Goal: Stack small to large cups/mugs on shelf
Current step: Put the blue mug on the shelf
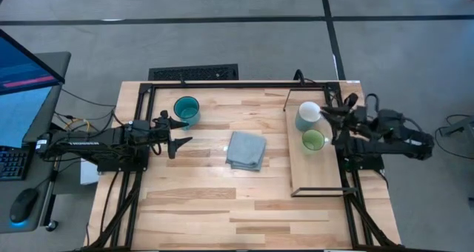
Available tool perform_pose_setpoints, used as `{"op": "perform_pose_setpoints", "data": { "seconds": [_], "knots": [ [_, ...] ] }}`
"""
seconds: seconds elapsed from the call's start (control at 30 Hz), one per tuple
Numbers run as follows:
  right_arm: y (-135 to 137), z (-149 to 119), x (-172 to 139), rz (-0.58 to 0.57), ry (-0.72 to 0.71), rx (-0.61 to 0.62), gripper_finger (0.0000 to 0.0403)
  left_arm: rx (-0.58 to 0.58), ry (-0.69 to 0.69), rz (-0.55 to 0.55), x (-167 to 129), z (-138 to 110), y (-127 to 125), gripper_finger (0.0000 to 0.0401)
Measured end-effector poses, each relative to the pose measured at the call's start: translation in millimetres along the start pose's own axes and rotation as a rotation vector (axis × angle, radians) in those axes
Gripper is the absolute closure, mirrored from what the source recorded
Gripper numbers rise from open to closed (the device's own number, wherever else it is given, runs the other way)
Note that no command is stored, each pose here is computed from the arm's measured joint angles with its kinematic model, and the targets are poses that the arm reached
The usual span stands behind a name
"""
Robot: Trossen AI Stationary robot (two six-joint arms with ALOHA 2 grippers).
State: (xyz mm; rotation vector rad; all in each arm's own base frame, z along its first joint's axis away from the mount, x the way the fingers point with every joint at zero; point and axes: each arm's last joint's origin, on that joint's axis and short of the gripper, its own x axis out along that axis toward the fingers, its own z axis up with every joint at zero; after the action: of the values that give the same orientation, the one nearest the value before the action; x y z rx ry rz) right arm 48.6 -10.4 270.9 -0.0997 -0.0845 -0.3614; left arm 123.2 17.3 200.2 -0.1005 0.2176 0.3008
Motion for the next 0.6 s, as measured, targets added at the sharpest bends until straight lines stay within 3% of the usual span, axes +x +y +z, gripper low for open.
{"op": "perform_pose_setpoints", "data": {
  "seconds": [0.2,0.6],
  "knots": [
    [6,-19,12,-0.010,-0.036,-0.059,0.0310,-0.001,0.000,0.001,0,0,0,0.0120],
    [15,-54,25,-0.004,-0.020,0.012,0.0310,0.000,0.003,0.003,0,0,0,0.0120]
  ]
}}
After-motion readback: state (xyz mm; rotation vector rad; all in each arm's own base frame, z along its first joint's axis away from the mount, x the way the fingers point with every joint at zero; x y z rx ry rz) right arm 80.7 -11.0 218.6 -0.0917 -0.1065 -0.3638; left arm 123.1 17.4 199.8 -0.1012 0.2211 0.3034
